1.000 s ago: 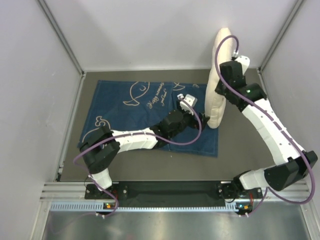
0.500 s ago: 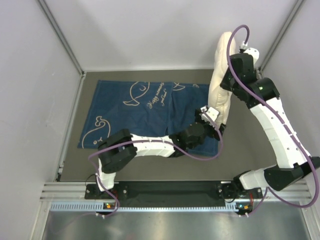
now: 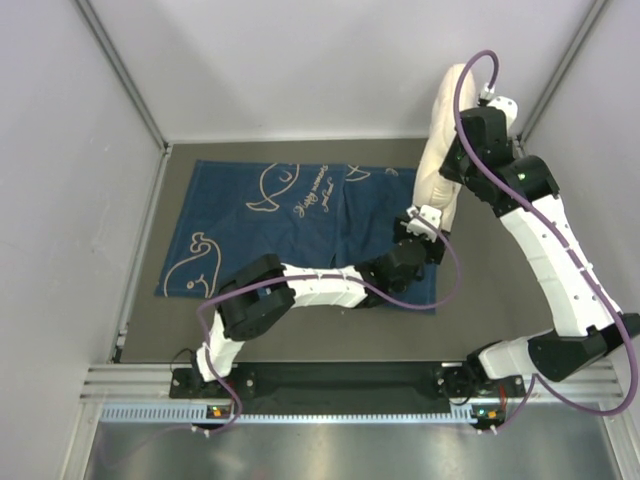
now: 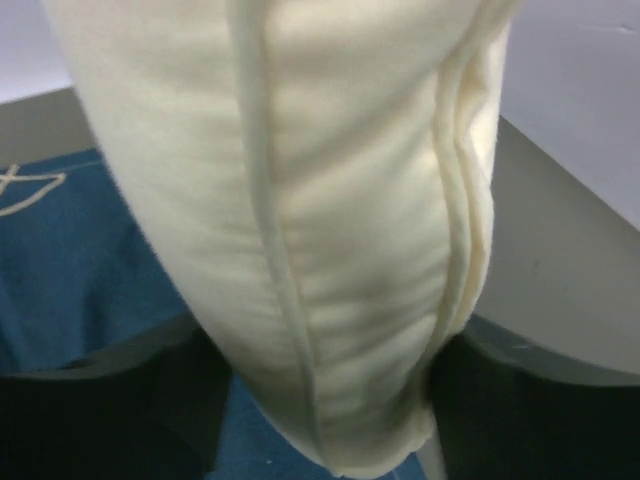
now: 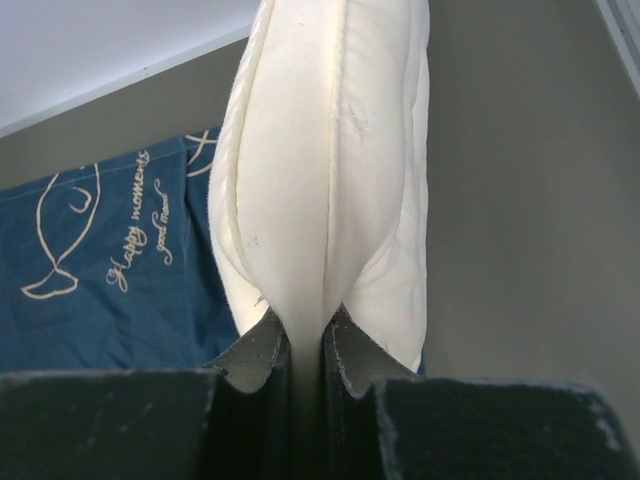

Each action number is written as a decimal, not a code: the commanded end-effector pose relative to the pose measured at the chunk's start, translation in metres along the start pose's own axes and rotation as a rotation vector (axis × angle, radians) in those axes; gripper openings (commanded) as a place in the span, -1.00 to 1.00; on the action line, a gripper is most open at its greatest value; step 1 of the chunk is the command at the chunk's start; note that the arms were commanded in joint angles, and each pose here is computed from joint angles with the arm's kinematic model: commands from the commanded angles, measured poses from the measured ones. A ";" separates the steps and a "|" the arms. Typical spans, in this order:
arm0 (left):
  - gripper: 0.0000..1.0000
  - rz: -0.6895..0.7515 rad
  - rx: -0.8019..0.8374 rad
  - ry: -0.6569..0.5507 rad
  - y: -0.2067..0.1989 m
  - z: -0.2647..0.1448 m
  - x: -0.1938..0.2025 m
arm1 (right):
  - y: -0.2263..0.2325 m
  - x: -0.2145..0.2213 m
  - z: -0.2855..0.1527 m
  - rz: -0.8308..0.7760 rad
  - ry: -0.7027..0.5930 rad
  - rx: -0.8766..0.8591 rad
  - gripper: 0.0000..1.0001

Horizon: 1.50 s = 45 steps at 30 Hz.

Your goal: Put the pillow into the pillowcase

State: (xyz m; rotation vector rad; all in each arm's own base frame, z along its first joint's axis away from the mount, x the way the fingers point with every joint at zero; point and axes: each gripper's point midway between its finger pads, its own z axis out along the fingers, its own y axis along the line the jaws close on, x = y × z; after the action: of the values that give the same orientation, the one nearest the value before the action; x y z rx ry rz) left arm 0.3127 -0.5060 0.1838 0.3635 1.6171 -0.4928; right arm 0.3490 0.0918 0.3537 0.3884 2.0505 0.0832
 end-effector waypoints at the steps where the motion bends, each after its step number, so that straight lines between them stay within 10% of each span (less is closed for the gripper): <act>1: 0.27 -0.034 -0.030 0.011 0.005 0.010 0.000 | 0.014 -0.061 -0.030 0.108 -0.186 -0.086 -1.00; 7: -1.00 -0.126 0.163 0.011 -0.024 0.006 -0.005 | -0.009 -0.075 -0.050 0.095 -0.241 -0.011 -1.00; 21: -1.00 -0.467 0.678 0.086 -0.145 -0.071 -0.056 | -0.084 -0.106 -0.132 0.015 -0.348 0.185 -1.00; 27: -1.00 -0.881 0.600 0.283 -0.118 -0.110 -0.021 | -0.054 -0.043 -0.064 -0.182 -0.078 0.144 -1.00; 45: -1.00 -1.061 0.373 0.502 0.053 -0.082 0.006 | 0.080 -0.023 0.094 -0.206 0.045 -0.084 -1.00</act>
State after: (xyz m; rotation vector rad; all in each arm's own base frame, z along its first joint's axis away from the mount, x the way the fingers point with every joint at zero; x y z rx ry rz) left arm 0.2694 -0.4337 0.1764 -0.1409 2.0395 -1.5700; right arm 0.4028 0.1538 0.2765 0.0383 2.4263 0.0232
